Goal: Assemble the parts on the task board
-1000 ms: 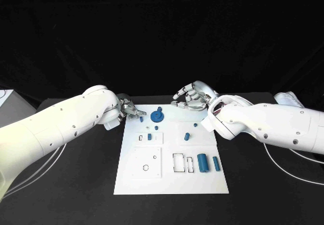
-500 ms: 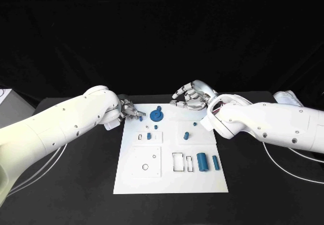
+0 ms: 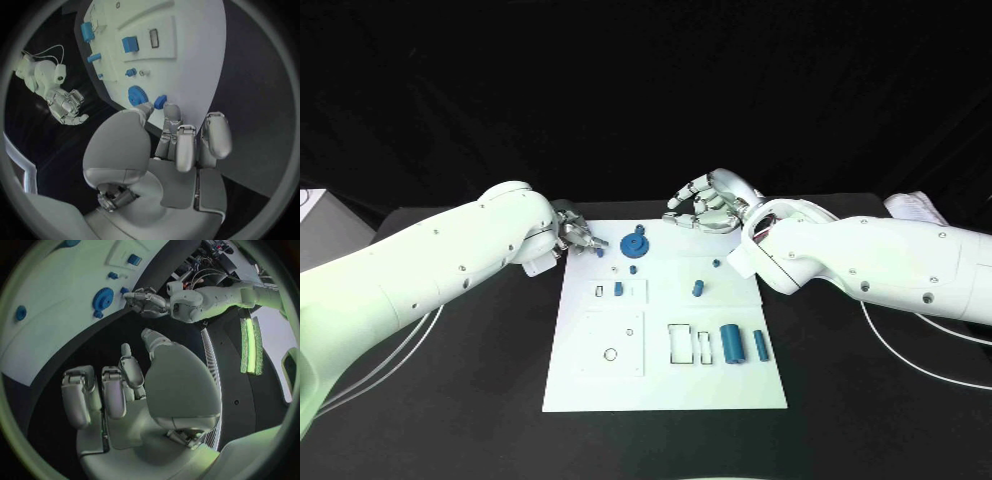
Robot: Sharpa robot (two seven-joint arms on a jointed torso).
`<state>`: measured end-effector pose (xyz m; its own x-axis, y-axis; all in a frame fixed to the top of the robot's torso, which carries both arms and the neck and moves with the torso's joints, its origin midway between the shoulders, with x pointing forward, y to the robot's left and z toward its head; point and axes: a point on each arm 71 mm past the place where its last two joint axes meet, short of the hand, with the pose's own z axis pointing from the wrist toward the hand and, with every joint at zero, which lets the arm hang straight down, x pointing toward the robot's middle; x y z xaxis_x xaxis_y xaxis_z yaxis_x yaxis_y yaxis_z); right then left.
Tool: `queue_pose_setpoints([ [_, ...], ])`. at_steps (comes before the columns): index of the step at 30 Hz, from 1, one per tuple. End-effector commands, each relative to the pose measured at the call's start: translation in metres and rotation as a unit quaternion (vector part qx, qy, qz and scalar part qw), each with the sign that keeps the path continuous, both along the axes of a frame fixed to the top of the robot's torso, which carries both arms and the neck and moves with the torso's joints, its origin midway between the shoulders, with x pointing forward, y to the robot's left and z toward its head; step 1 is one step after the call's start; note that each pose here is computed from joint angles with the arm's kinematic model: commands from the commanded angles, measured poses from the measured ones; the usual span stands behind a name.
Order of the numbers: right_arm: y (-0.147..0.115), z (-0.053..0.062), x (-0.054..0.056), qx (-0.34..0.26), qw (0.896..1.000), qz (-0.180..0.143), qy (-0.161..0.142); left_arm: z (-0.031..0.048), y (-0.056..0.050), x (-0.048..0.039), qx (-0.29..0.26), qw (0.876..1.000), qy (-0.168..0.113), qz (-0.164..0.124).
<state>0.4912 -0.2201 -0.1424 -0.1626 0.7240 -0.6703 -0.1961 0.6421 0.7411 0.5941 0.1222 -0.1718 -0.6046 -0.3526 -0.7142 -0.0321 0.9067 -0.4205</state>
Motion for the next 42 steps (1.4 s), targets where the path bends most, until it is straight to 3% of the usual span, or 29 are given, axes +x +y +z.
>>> queue_pose_setpoints([
  [1, 0.002, 0.000, 0.000, -0.002, 1.000, 0.009, -0.002, -0.0004, -0.005, -0.0021, -0.015, 1.000, 0.006, -0.014],
  [13, 0.002, 0.000, 0.000, -0.002, 1.000, 0.009, -0.002, -0.0004, -0.005, -0.0025, -0.030, 0.999, 0.010, -0.018],
  [26, 0.000, 0.000, 0.000, -0.003, 1.000, 0.007, -0.002, 0.0020, 0.003, -0.0075, -0.055, 0.998, 0.012, -0.013],
  [33, -0.002, 0.000, 0.001, -0.003, 1.000, 0.005, -0.002, 0.0060, 0.009, -0.0160, -0.072, 0.997, 0.007, -0.014],
  [42, -0.004, -0.001, 0.002, -0.004, 1.000, 0.003, -0.001, 0.0144, 0.018, -0.0347, -0.087, 0.996, -0.006, -0.022],
])
